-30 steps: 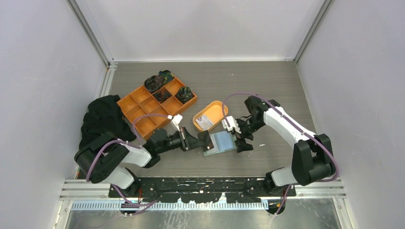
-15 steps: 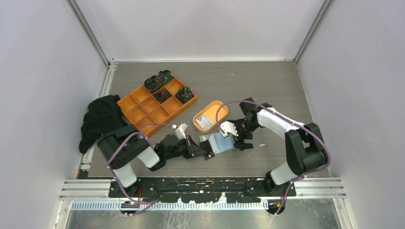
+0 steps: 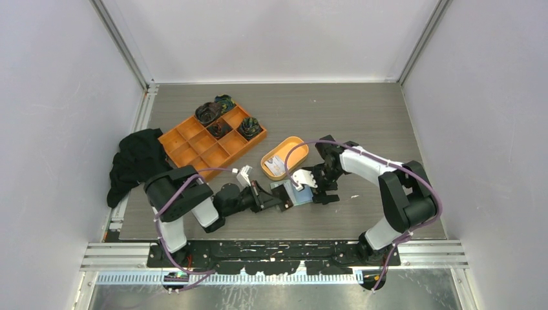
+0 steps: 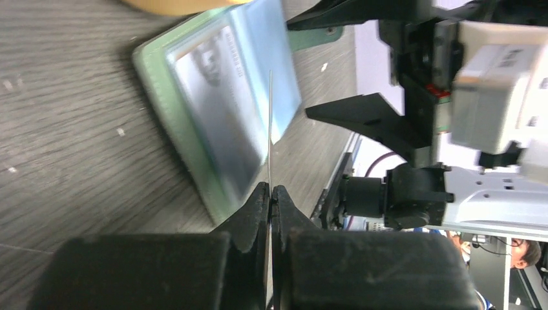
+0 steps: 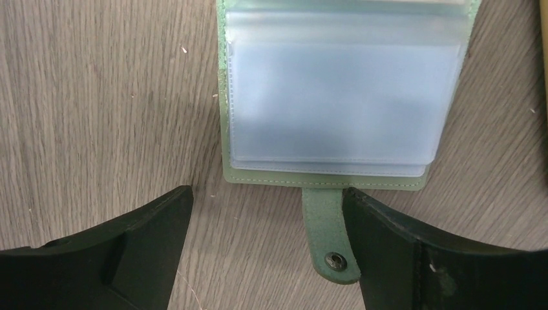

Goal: Put the credit cards into the card holder
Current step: Insert the credit card into the card holder.

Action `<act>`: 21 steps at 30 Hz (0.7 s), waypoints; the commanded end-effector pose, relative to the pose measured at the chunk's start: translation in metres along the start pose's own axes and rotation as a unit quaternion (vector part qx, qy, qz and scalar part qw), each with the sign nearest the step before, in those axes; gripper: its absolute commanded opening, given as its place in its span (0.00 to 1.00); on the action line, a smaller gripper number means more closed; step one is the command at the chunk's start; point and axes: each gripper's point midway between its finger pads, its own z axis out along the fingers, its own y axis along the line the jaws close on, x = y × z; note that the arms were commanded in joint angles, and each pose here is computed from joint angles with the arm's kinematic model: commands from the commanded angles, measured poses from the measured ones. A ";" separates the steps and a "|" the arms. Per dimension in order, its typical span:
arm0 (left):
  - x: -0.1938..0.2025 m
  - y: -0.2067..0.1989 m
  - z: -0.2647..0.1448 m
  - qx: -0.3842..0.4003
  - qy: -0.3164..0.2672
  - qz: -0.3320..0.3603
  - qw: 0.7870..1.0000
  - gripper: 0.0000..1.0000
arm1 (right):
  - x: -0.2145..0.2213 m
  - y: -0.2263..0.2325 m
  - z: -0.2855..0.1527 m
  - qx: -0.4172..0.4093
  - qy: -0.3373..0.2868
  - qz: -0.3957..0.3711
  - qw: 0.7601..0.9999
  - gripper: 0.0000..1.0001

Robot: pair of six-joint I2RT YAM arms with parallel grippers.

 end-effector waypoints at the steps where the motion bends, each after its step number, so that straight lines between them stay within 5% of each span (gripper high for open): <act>1: -0.015 -0.033 -0.004 0.045 -0.028 0.014 0.998 0.00 | -0.008 0.005 0.005 -0.017 0.000 -0.020 1.000 0.90; 21: -0.022 -0.007 -0.019 0.006 -0.069 0.012 0.998 0.00 | -0.036 0.018 0.025 -0.053 -0.004 -0.073 0.996 0.81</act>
